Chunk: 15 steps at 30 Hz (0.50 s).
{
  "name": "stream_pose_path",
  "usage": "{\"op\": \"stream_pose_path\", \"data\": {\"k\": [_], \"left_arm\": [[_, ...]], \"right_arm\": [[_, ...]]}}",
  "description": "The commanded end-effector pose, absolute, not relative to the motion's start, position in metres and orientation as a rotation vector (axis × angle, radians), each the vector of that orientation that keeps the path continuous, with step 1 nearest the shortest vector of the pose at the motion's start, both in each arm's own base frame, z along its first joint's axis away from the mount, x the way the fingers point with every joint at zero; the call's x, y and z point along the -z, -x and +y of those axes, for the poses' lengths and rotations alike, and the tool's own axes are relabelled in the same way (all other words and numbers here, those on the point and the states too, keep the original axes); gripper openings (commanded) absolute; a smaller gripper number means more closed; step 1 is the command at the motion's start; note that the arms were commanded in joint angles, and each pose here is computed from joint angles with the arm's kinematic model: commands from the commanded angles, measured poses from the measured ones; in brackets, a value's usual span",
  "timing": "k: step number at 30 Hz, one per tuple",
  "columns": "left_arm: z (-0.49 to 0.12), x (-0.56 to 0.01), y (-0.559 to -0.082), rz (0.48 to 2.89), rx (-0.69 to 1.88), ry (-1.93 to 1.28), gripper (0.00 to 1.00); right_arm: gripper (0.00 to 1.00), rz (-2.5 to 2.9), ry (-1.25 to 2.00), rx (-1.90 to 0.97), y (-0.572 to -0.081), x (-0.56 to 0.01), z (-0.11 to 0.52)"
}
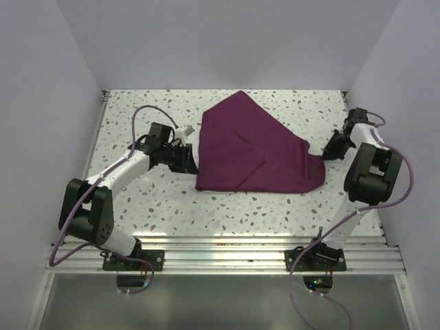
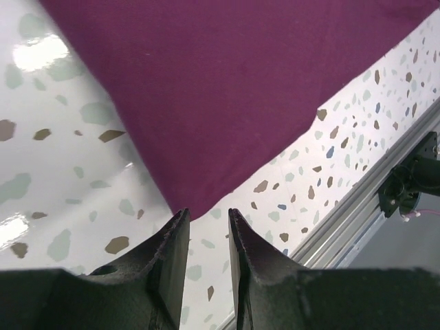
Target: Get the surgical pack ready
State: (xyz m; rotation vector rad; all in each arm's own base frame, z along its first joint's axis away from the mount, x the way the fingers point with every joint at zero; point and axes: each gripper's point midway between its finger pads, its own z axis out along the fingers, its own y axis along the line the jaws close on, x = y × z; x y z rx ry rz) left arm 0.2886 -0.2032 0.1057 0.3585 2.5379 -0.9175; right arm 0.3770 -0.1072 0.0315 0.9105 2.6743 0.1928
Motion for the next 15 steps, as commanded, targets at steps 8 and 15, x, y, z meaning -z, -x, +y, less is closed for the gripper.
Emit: {"op": "stream_pose_path", "data": {"k": [8,15], "left_arm": [[-0.152,-0.107,-0.319,2.564,0.795,-0.092,0.33],[-0.159,-0.084,-0.33,2.605,0.847,-0.035,0.32]], "right_arm": [[0.0,2.555,-0.505,-0.422,-0.431,-0.198,0.05],[0.0,2.55,-0.265,-0.604,-0.428,-0.221,0.16]]}}
